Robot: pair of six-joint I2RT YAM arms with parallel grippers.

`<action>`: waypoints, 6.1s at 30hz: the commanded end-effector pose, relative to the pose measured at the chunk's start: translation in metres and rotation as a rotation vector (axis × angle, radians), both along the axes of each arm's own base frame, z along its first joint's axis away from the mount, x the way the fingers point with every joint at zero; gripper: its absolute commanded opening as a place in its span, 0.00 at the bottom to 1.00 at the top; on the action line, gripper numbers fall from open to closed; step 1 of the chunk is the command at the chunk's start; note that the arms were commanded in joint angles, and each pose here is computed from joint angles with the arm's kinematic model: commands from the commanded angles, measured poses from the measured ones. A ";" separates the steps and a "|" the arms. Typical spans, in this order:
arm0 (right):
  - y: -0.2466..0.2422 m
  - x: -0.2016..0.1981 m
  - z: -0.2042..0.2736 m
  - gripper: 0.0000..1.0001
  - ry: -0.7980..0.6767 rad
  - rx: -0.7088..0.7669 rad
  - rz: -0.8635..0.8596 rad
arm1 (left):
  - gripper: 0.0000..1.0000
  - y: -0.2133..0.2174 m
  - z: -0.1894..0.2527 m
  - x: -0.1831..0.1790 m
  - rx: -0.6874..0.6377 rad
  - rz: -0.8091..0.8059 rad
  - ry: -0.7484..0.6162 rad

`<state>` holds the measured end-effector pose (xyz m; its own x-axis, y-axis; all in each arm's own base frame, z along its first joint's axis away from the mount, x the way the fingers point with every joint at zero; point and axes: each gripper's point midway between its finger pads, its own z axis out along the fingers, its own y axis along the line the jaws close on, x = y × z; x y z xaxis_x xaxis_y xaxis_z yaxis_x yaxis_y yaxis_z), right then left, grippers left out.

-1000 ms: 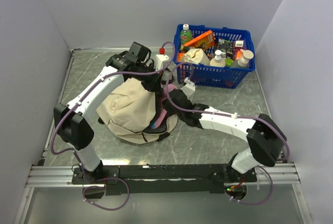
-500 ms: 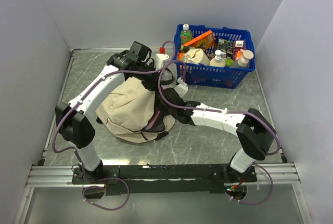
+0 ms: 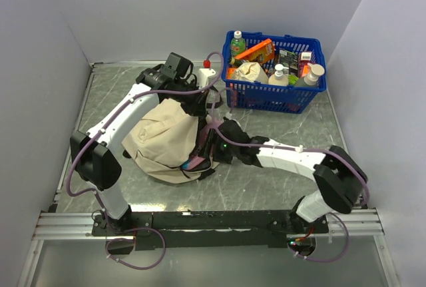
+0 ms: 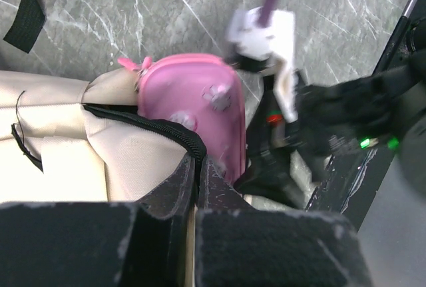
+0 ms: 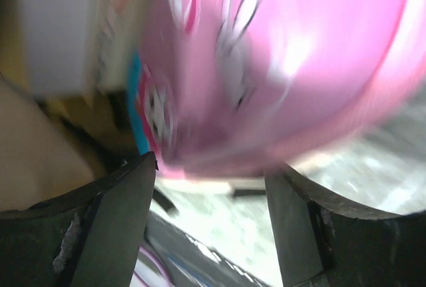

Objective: Pack the student bag
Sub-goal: Place the personal item in the student bag, then zip the student bag at the center of the board.

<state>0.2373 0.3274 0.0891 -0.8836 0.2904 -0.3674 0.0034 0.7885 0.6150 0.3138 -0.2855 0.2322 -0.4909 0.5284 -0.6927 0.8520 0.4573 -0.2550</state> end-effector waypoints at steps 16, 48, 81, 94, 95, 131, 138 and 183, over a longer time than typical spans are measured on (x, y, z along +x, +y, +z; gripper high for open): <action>-0.142 0.065 0.055 0.26 -0.293 -0.172 -0.257 | 0.01 -0.010 0.039 -0.008 -0.093 -0.037 -0.063; 0.010 0.077 0.007 0.00 -0.145 -0.274 -0.094 | 0.01 -0.015 0.047 -0.018 -0.144 -0.110 -0.068; -0.069 0.049 -0.067 0.11 -0.167 -0.633 -0.060 | 0.01 -0.006 0.053 -0.022 -0.148 -0.100 -0.086; -0.097 0.094 0.062 0.00 -0.361 -0.268 -0.164 | 0.01 0.003 0.050 -0.030 -0.133 -0.124 -0.087; -0.093 0.095 0.072 0.00 -0.386 -0.242 -0.148 | 0.01 0.004 0.047 -0.030 -0.127 -0.122 -0.080; -0.103 0.036 0.071 0.75 -0.294 -0.119 -0.115 | 0.57 -0.028 -0.024 0.015 -0.210 -0.143 0.152; -0.069 -0.026 0.097 0.73 -0.566 -0.108 0.179 | 0.96 -0.001 0.010 -0.001 -0.254 -0.155 0.146; 0.059 -0.105 -0.014 0.00 -0.580 -0.438 0.690 | 0.77 0.110 0.003 -0.086 -0.086 -0.115 -0.014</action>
<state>0.1242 0.3791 0.0396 -0.4668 -0.5661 -0.6794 -0.7780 0.6282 0.0112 0.2453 -0.1752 0.2328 -0.4680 0.4954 -0.7318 0.8733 0.3859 -0.2973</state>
